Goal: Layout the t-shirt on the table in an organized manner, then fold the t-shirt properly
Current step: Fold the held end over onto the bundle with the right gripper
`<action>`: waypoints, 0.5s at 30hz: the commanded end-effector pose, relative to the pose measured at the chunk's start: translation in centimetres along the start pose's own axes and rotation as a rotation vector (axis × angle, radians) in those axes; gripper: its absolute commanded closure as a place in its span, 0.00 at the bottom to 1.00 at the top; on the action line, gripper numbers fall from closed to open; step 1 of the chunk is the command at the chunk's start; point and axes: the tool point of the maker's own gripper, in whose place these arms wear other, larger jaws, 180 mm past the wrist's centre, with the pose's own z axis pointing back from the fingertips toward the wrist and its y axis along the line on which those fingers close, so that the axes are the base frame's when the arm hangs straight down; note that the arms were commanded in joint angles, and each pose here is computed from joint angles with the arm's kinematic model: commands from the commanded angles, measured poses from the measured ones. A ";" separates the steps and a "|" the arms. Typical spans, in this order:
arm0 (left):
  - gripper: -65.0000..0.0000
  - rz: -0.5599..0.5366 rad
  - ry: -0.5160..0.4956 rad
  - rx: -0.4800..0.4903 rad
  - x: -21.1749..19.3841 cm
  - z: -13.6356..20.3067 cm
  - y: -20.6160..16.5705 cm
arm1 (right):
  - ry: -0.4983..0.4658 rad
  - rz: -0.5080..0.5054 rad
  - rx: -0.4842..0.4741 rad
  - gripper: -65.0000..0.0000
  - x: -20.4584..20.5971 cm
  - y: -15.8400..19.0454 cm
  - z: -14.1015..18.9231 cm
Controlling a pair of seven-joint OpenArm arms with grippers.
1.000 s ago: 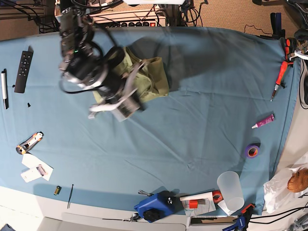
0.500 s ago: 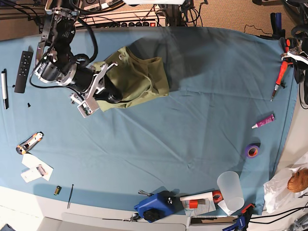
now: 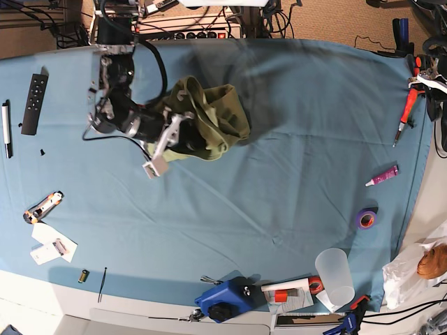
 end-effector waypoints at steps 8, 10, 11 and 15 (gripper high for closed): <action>0.70 -0.021 -0.025 0.002 0.9 0.3 0.1 | -0.029 0.070 0.101 1.00 3.0 3.1 -0.4; 0.70 -0.021 -0.025 0.002 0.9 0.3 0.1 | -0.039 0.106 0.107 1.00 3.7 3.8 0.1; 0.70 -0.021 -0.025 0.002 0.9 0.3 0.1 | -0.044 0.128 0.105 1.00 4.1 4.2 0.3; 0.70 -0.021 -0.025 0.002 0.9 0.3 0.1 | -0.059 0.184 0.077 1.00 5.1 4.5 0.9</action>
